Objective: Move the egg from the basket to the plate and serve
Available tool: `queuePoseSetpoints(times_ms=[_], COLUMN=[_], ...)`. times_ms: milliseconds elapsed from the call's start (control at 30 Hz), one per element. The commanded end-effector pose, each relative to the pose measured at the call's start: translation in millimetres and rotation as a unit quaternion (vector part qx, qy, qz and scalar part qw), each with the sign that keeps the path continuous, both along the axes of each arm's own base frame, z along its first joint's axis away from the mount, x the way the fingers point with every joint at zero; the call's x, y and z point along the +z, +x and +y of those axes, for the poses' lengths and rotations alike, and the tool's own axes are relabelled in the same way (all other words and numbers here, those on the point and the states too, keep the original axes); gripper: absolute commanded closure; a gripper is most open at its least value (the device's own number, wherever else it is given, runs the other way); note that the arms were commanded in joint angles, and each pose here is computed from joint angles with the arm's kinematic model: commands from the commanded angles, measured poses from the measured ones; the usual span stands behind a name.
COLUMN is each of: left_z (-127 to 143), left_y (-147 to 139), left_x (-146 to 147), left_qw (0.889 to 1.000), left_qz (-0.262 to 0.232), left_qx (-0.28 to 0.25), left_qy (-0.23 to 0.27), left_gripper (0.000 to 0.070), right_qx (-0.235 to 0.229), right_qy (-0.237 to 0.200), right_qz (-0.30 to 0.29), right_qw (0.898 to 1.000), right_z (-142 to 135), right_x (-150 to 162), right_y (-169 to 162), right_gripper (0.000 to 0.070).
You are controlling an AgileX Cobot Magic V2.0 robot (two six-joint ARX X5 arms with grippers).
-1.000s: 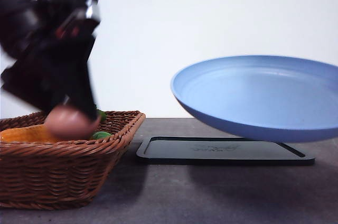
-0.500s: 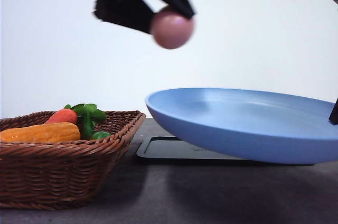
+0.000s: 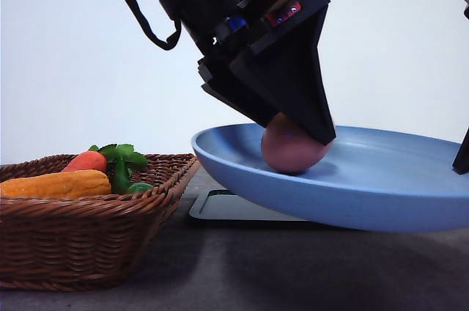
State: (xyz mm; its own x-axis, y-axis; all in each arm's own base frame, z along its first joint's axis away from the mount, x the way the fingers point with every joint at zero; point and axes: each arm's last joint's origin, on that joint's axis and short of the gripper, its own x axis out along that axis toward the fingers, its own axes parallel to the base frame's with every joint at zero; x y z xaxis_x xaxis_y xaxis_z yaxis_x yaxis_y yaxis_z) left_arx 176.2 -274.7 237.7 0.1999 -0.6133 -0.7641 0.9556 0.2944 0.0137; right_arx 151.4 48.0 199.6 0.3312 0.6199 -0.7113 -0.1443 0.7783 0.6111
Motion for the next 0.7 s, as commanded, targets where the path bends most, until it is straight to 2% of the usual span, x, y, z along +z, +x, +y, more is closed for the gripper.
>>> queuePoseSetpoints(times_ms=[0, 167, 367, 667], left_z=[-6.1, -5.6, -5.6, -5.6], left_y=[-1.8, -1.0, -0.9, -1.0], left_x=[0.6, 0.7, 0.6, 0.6], left_qw=[1.0, 1.0, 1.0, 1.0], left_qz=[-0.01, -0.01, -0.01, -0.01], left_qx=[-0.014, -0.013, -0.012, -0.012], left_qy=[-0.002, -0.003, -0.003, -0.002], left_gripper=[0.0481, 0.0471, 0.0375, 0.0371], right_qx=[0.004, 0.004, 0.004, 0.004], right_qy=[0.005, 0.005, 0.004, 0.004], right_qz=[-0.002, 0.001, 0.001, 0.002], right_qw=[1.0, 1.0, 1.0, 1.0], right_z=[1.4, 1.3, 1.3, 1.3], right_x=[2.0, 1.7, 1.8, 2.3], right_y=[1.6, 1.2, 1.2, 1.3], right_gripper=[0.07, 0.07, 0.07, 0.07])
